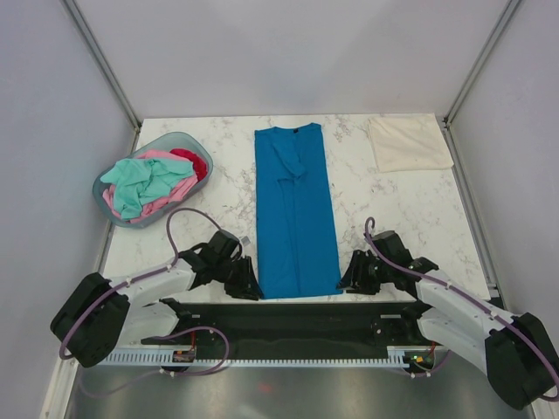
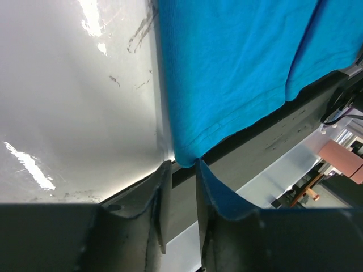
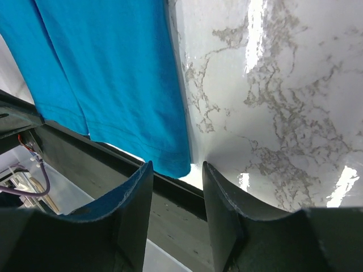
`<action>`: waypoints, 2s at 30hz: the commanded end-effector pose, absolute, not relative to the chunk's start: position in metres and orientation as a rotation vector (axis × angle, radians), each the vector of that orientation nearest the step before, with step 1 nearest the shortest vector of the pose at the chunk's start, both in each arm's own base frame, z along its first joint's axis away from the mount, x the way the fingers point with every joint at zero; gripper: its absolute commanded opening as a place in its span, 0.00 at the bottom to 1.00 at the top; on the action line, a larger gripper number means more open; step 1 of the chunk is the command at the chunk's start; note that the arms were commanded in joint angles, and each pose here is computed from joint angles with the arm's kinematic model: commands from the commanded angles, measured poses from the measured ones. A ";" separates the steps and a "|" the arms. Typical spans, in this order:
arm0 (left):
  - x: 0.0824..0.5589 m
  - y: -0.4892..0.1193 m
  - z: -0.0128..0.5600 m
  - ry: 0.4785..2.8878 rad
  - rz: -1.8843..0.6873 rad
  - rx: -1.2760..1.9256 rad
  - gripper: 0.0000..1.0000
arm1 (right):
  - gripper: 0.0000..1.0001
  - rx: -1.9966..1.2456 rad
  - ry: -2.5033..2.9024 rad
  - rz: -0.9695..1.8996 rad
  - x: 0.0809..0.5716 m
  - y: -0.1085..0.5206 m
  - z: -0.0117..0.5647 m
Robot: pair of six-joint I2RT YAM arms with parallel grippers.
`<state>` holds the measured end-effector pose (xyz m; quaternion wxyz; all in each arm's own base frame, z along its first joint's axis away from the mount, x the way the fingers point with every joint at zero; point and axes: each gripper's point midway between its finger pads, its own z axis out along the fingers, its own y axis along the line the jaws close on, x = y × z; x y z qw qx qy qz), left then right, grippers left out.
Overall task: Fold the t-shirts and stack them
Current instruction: Fold the tshirt
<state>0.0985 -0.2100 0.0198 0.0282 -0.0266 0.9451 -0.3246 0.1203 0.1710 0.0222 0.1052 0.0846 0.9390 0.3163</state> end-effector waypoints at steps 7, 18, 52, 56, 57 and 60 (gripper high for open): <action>0.108 -0.218 0.024 2.882 -1.024 -0.141 0.24 | 0.43 0.250 2.796 0.862 0.117 0.164 0.014; 0.111 -0.222 0.037 2.844 -1.072 -0.159 0.02 | 0.10 0.263 2.696 1.001 0.129 0.181 0.035; 0.304 -0.218 0.086 2.707 -0.840 -0.285 0.02 | 0.00 -0.061 2.595 0.654 0.303 0.216 0.074; 0.343 -0.213 0.099 2.660 -0.853 -0.321 0.02 | 0.00 -0.050 2.562 0.638 0.340 0.218 0.082; 0.350 -0.209 0.099 2.658 -0.854 -0.333 0.02 | 0.00 -0.043 2.564 0.637 0.345 0.217 0.082; 0.373 -0.211 0.103 2.641 -0.876 -0.334 0.02 | 0.00 -0.031 2.557 0.658 0.363 0.218 0.085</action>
